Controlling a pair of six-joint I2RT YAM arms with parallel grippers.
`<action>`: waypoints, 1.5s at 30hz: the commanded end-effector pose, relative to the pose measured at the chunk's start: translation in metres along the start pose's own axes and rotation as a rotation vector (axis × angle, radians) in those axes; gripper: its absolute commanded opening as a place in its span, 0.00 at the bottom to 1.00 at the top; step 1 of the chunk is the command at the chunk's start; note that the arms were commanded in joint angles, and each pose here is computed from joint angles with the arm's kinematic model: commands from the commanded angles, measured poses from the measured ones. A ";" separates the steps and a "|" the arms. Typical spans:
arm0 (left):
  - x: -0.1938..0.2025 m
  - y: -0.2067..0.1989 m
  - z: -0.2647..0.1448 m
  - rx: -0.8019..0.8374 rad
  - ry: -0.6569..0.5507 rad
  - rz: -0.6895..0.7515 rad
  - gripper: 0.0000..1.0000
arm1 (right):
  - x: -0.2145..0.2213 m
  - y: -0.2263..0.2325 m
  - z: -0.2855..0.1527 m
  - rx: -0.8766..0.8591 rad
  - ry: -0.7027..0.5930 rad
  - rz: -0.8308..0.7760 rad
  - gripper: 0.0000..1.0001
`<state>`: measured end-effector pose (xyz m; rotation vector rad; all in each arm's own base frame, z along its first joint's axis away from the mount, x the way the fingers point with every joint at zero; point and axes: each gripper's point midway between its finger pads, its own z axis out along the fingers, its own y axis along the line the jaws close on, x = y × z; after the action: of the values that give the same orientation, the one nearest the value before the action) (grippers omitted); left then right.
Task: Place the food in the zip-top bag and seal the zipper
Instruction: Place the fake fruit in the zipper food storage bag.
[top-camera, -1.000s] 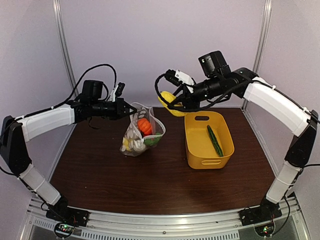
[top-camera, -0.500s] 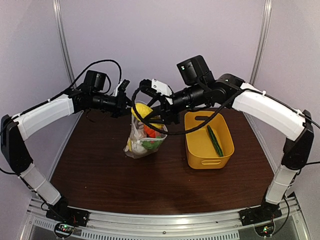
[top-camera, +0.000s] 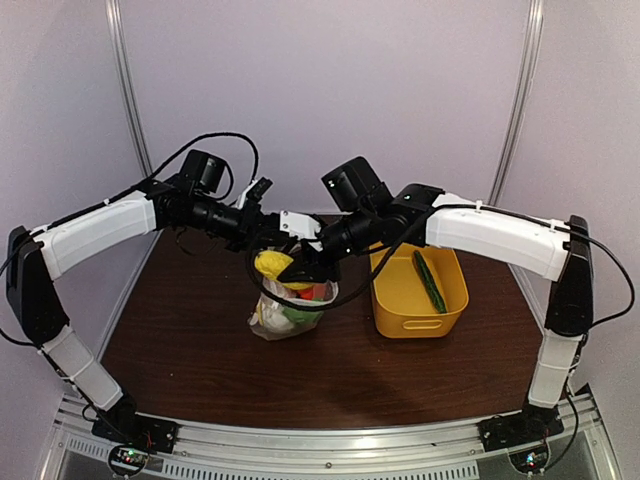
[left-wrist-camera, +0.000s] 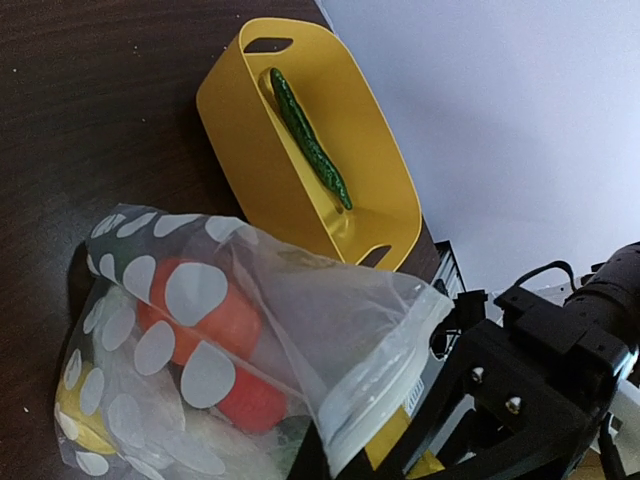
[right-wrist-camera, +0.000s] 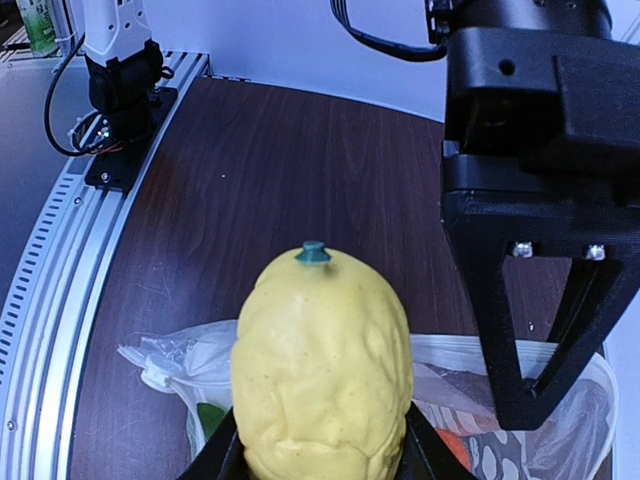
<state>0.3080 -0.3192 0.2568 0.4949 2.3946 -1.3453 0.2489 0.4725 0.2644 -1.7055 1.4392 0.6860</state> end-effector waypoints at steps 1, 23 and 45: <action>0.008 0.007 0.010 0.020 0.047 0.027 0.00 | 0.012 -0.005 0.018 0.006 0.018 -0.018 0.00; 0.011 0.010 0.008 -0.005 0.072 0.089 0.00 | 0.054 -0.002 0.020 0.054 0.129 -0.033 0.00; 0.001 0.010 0.008 -0.025 0.050 0.091 0.00 | 0.061 -0.052 0.032 0.262 0.208 0.132 0.53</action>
<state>0.3098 -0.3161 0.2336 0.6056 2.4305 -1.2745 0.3080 0.4704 0.1966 -1.5694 1.6987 0.3949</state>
